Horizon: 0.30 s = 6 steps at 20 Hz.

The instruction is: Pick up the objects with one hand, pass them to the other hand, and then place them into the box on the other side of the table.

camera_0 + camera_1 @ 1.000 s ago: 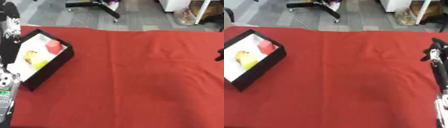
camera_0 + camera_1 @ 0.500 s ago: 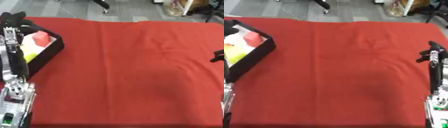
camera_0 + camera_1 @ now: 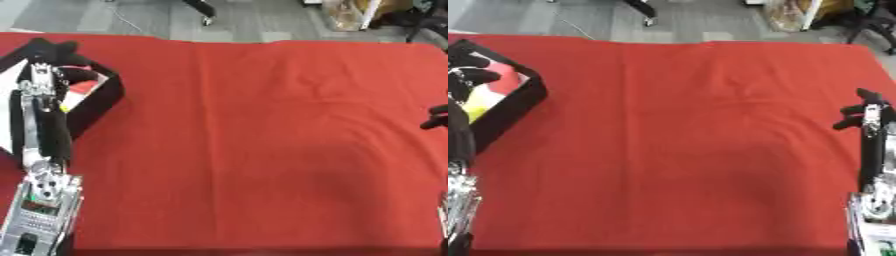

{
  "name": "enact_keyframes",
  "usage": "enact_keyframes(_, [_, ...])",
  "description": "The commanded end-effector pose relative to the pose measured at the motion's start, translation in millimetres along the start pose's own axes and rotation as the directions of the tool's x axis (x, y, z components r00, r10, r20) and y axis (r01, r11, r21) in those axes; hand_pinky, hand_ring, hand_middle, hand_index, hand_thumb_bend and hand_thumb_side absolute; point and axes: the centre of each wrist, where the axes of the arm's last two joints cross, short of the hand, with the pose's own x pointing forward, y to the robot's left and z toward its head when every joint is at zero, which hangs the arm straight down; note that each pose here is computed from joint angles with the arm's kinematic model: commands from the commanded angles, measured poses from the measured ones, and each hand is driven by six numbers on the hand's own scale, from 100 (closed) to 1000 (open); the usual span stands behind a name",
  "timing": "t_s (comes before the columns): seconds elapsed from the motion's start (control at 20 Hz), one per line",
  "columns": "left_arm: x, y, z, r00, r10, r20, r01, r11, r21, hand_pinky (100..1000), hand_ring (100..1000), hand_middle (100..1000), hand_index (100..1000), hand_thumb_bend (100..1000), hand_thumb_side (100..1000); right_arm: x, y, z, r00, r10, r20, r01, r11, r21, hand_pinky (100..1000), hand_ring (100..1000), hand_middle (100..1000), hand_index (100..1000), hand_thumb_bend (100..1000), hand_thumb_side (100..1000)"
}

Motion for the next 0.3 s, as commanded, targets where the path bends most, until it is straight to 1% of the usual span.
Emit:
enact_keyframes(0.05, [3.3,-2.5,-0.8,1.000,0.008,0.007,-0.008,1.000,-0.001,673,507,528,711,248,980,5.0,-3.8,-2.7,1.000,-0.002,0.012,0.003,1.000,-0.016,723,428,497,786,100,989])
enact_keyframes(0.3, [2.3,-6.3,0.6,1.000,0.017,-0.007,-0.017,1.000,-0.010,671,505,526,708,248,984,4.5,-2.0,-1.8,1.000,-0.019,0.000,0.019,1.000,-0.005,724,427,495,775,100,1000])
